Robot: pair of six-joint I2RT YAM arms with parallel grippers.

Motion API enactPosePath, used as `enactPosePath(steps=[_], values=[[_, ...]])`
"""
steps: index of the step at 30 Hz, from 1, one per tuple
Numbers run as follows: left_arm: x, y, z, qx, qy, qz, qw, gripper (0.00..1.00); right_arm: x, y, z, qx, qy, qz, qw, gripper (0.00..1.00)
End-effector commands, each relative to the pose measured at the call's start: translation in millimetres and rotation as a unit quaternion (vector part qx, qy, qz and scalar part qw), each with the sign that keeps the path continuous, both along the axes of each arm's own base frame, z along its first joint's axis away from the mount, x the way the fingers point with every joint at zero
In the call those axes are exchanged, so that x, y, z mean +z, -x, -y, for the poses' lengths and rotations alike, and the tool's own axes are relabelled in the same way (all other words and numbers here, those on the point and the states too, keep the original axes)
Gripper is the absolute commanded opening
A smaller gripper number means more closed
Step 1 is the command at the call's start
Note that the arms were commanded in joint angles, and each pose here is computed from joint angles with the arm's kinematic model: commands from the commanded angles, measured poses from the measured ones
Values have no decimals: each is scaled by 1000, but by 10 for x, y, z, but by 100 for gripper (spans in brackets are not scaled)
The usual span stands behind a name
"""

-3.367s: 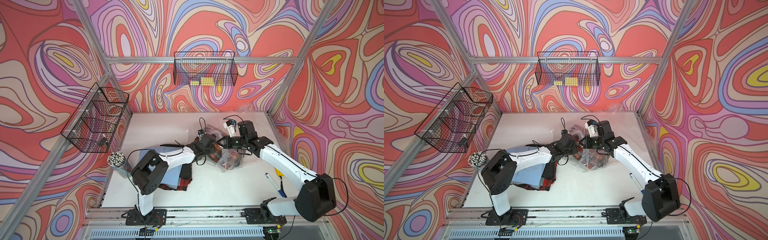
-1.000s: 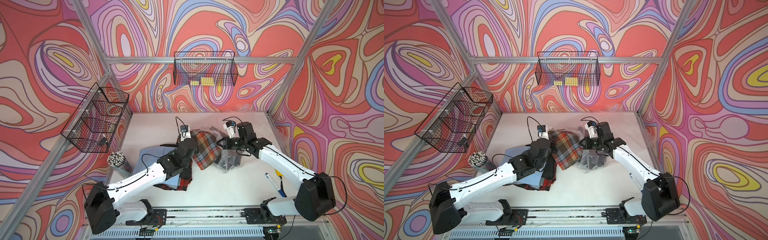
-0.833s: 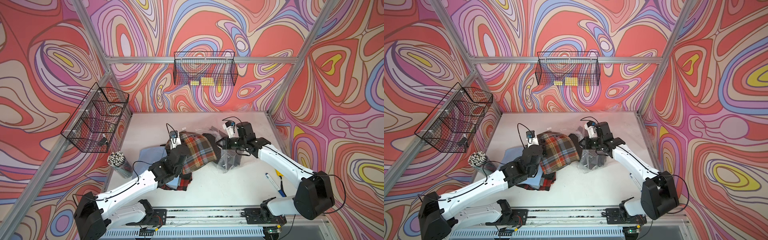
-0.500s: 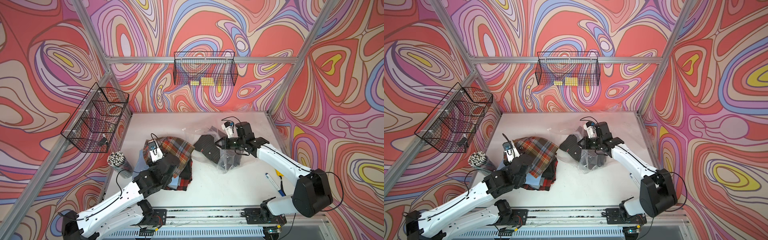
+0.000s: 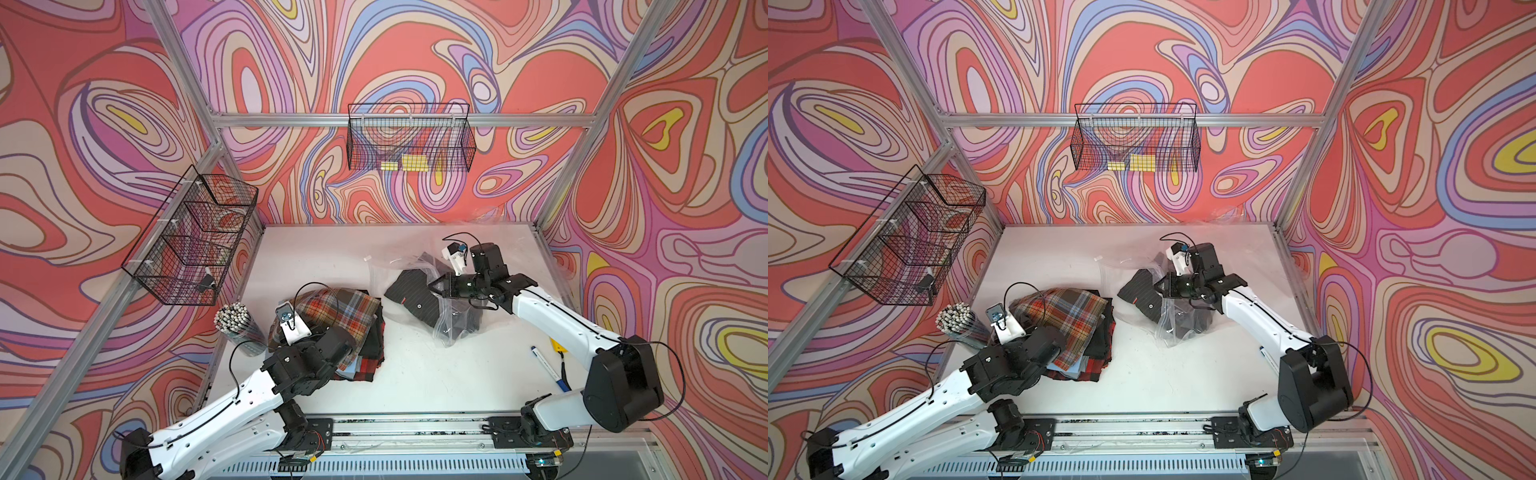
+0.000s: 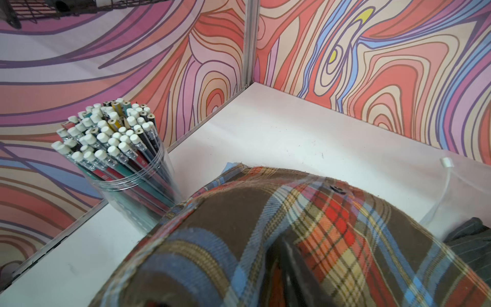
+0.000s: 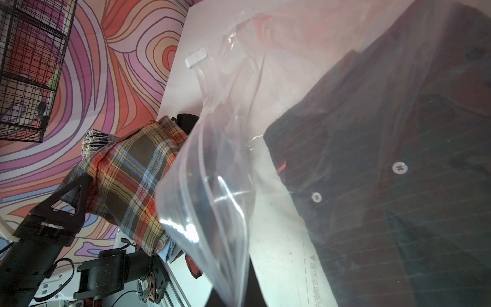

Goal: Take the shirt out of the vacuum bag
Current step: Place the shirt at the center of the board.

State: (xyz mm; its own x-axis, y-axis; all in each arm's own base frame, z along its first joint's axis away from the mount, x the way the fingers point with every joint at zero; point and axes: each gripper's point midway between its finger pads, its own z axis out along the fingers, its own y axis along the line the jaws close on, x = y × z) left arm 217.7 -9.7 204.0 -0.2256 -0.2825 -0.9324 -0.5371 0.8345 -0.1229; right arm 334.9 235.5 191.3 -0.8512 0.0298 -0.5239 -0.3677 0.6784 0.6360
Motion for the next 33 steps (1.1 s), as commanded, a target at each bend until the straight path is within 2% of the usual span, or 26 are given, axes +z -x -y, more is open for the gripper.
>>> enactPosePath(steps=[1, 12, 15, 24, 29, 30, 31, 33], values=[[-27, 84, -114, 17, -5, -9, 1000, 59, 144, 13, -34, 7, -10, 19, 1000, 0], [270, 211, -222, 26, -15, -10, 1000, 69, 128, -5, -47, 9, -11, 16, 1000, 0], [337, 209, -192, 24, -8, -12, 1000, 69, 128, -14, -58, 10, -12, 16, 1000, 0], [542, 267, -222, 36, -37, -13, 999, 71, 119, -6, -54, 10, -11, 16, 1000, 0], [742, 266, -136, 15, -17, -1, 1000, 72, 128, 2, -66, 14, -14, 15, 1000, 0], [776, 268, -110, 8, -9, 1, 1000, 76, 128, -1, -64, 14, -14, 15, 1000, 0], [815, 269, -79, -1, -2, 6, 1000, 89, 136, 0, -62, 14, -13, 16, 1000, 0], [880, 275, -42, -11, 13, 12, 1000, 90, 134, 2, -56, 14, -12, 15, 1000, 0]])
